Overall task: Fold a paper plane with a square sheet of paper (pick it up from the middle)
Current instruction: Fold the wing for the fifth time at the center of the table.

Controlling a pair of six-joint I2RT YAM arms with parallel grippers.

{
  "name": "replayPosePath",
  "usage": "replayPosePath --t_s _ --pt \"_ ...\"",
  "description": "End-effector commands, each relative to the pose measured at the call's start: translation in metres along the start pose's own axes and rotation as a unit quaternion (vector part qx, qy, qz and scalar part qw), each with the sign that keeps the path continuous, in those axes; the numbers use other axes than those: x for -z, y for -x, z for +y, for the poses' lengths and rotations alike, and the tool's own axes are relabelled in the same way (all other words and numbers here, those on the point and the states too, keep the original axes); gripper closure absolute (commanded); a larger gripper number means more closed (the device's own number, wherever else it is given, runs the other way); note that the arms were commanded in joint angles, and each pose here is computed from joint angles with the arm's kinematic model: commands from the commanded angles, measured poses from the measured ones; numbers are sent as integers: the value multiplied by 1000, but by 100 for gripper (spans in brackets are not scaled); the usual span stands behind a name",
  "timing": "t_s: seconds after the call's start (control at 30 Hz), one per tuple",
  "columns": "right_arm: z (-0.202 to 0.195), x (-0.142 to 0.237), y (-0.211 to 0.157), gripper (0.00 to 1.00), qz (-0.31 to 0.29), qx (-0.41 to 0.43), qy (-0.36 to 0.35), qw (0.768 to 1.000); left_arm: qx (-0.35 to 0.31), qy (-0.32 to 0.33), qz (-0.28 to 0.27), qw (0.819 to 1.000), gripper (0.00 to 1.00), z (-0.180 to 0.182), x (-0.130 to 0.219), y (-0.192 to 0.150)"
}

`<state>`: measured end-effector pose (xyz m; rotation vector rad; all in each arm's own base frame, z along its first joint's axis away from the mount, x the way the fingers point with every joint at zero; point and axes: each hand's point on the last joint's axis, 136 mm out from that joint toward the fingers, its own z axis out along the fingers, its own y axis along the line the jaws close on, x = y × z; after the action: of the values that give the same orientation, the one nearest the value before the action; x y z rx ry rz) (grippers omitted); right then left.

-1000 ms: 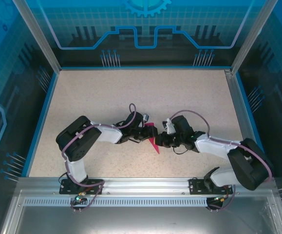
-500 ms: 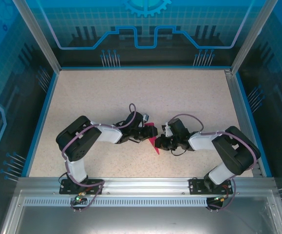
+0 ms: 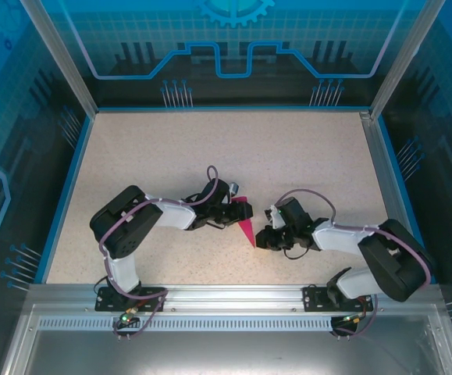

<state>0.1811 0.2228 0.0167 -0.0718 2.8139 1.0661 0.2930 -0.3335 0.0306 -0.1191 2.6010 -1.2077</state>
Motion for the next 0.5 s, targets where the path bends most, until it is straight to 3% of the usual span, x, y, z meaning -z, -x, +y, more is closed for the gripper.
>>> replayPosePath --t_s 0.0,0.17,0.47 --pt "15 11 7 89 -6 22 2 1000 12 59 31 998 53 41 -14 -19" --pt "49 9 25 93 -12 33 56 998 14 57 31 998 53 40 -15 -19" --pt "26 -29 25 92 14 -24 52 998 14 49 29 998 53 35 -14 -17"
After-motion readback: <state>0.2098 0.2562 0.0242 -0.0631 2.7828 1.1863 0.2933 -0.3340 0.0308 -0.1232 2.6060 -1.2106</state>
